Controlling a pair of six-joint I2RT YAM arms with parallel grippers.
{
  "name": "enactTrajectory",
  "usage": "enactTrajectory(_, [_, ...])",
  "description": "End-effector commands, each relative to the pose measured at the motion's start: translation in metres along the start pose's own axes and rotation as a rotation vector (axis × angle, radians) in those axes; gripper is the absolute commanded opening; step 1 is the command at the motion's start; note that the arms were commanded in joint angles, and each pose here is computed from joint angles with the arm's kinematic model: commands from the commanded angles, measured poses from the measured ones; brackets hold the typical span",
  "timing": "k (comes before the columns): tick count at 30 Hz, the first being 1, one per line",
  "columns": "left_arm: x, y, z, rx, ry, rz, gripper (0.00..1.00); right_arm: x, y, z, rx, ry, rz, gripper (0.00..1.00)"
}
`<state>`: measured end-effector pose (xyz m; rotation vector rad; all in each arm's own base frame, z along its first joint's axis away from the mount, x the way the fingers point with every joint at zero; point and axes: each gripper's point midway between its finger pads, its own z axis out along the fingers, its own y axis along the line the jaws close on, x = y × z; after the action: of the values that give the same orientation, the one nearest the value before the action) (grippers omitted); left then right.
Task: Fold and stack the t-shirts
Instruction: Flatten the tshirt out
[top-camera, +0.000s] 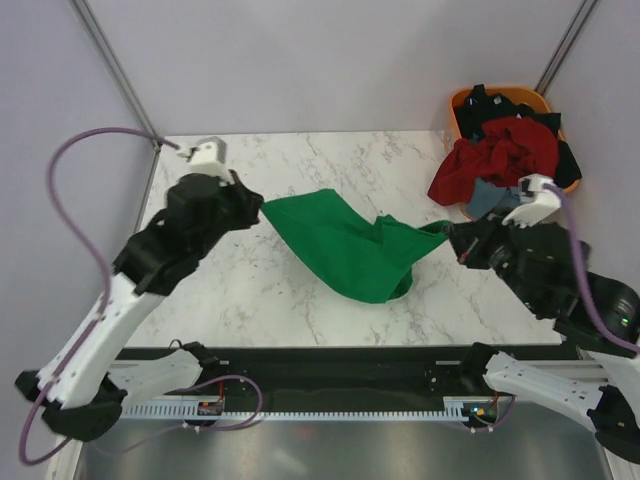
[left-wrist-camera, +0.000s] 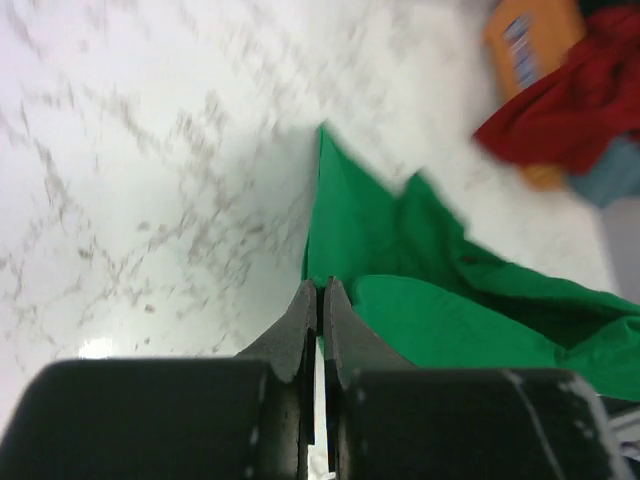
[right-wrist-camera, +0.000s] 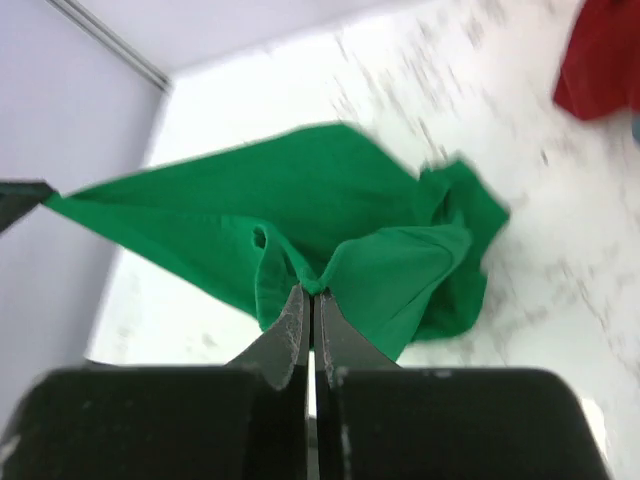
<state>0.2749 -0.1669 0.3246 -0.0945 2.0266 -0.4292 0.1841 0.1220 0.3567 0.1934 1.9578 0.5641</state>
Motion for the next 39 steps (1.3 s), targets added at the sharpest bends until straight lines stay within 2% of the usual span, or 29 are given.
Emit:
enactTrajectory(1, [-0.059,-0.002,-0.072,0.095,-0.181,0.013,0.02,-0.065,0.017,-0.035,-0.086,-0.170,-0.046,0.00])
enactTrajectory(4, [-0.097,0.000,-0.132,0.181,-0.333,0.017,0.02,-0.118,0.036,-0.078,-0.206,-0.310,-0.053,0.00])
enactTrajectory(7, [-0.126,0.003,-0.188,0.255,-0.470,0.028,0.02,-0.150,0.051,-0.113,-0.315,-0.406,-0.107,0.00])
enactTrajectory(10, [-0.148,0.008,-0.241,0.323,-0.592,0.026,0.02,-0.171,0.062,-0.144,-0.422,-0.486,-0.151,0.00])
enactTrajectory(11, [-0.157,0.010,-0.259,0.347,-0.635,0.016,0.02,-0.181,0.067,-0.169,-0.504,-0.540,-0.133,0.00])
enactTrajectory(15, [-0.170,0.013,-0.308,0.424,-0.755,0.040,0.02,-0.201,0.072,-0.227,-0.661,-0.696,-0.111,0.00])
enactTrajectory(19, [-0.179,0.008,-0.333,0.486,-0.816,0.068,0.02,-0.209,0.077,-0.243,-0.654,-0.744,-0.181,0.00])
enactTrajectory(23, [-0.187,0.003,-0.330,0.477,-0.831,0.089,0.02,-0.223,0.081,-0.237,-0.549,-0.795,-0.231,0.00])
enactTrajectory(25, [-0.193,0.006,-0.315,0.413,-0.823,0.090,0.02,-0.241,0.066,-0.232,-0.411,-0.840,-0.193,0.00])
enactTrajectory(28, [-0.199,0.025,-0.270,0.194,-0.775,0.067,0.02,-0.247,0.058,-0.164,-0.193,-0.734,-0.216,0.00])
enactTrajectory(29, [-0.194,0.027,-0.243,0.127,-0.727,0.095,0.02,-0.245,0.053,-0.146,-0.140,-0.703,-0.215,0.00])
enactTrajectory(30, [-0.191,0.032,-0.234,0.081,-0.714,0.102,0.02,-0.243,0.047,-0.128,-0.077,-0.679,-0.199,0.00])
enactTrajectory(31, [-0.187,0.035,-0.210,0.014,-0.675,0.123,0.02,-0.233,0.043,-0.090,-0.006,-0.611,-0.204,0.00])
enactTrajectory(33, [-0.164,0.033,-0.154,-0.060,-0.581,0.202,0.02,-0.221,0.036,-0.051,0.084,-0.545,-0.190,0.00])
enactTrajectory(34, [-0.156,0.034,-0.126,-0.117,-0.537,0.224,0.02,-0.202,0.033,-0.008,0.139,-0.460,-0.231,0.00])
enactTrajectory(35, [-0.136,0.036,-0.093,-0.160,-0.473,0.280,0.02,-0.199,0.027,0.012,0.200,-0.454,-0.231,0.00])
enactTrajectory(36, [-0.135,0.034,-0.077,-0.173,-0.476,0.281,0.02,-0.192,0.023,0.033,0.245,-0.435,-0.249,0.00])
enactTrajectory(37, [-0.130,0.034,-0.059,-0.183,-0.457,0.296,0.02,-0.168,0.011,0.077,0.320,-0.361,-0.317,0.00])
enactTrajectory(38, [-0.118,0.051,-0.020,-0.245,-0.385,0.322,0.02,-0.177,0.007,0.097,0.345,-0.401,-0.307,0.00])
enactTrajectory(39, [-0.117,0.063,-0.001,-0.259,-0.358,0.275,0.02,-0.171,0.003,0.123,0.341,-0.380,-0.318,0.00])
